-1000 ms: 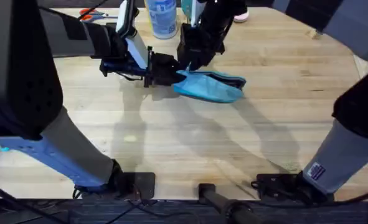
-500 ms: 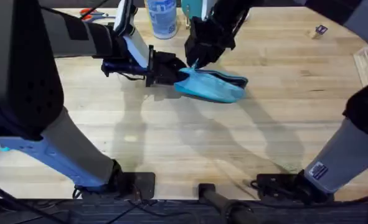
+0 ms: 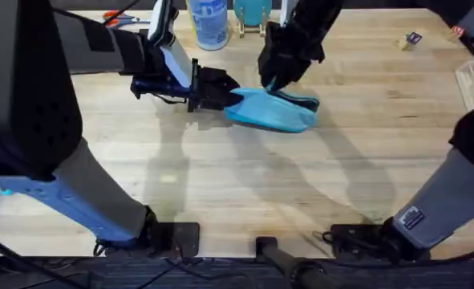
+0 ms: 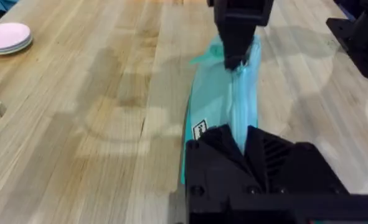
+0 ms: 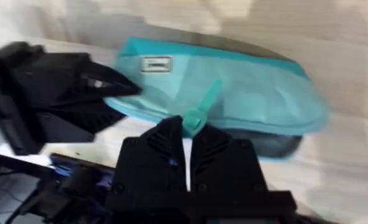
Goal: Unzip the bag, pick up the pens from the table one at a time and place them inside, then zip the bag closed.
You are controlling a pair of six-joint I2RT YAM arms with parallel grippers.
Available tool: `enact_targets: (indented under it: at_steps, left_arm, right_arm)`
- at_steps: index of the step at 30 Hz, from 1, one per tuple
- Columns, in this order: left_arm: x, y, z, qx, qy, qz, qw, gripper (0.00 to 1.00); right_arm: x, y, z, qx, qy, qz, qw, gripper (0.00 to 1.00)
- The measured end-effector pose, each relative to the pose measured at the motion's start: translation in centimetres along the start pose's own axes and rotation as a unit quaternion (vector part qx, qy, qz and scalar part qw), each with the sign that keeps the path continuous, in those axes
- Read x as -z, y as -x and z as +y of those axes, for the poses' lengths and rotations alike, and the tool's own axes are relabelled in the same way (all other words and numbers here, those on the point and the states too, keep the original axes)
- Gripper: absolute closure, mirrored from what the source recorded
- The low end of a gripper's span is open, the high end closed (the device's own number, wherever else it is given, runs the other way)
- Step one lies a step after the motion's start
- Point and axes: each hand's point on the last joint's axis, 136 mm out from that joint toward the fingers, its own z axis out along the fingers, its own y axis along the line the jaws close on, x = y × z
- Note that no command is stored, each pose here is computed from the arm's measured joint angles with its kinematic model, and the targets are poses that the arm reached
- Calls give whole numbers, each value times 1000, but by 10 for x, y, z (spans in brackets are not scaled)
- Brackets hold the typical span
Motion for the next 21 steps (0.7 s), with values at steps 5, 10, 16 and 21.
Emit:
enact_targets:
  at_steps: [5,10,16,21]
  left_arm:
    - [0,-2,1,0,1,6,1000,957]
    - [1,-5,1,1,4,13,1000,957]
    - [1,-3,1,1,3,9,1000,958]
    - [1,-2,1,1,2,6,1000,958]
  right_arm:
    - [2,-5,-21,-8,-53,3,999,968]
    - [5,-7,-43,-22,-109,0,994,968]
    - [10,-10,-59,-44,-154,-4,987,968]
    - [14,-12,-71,-60,-188,-8,980,968]
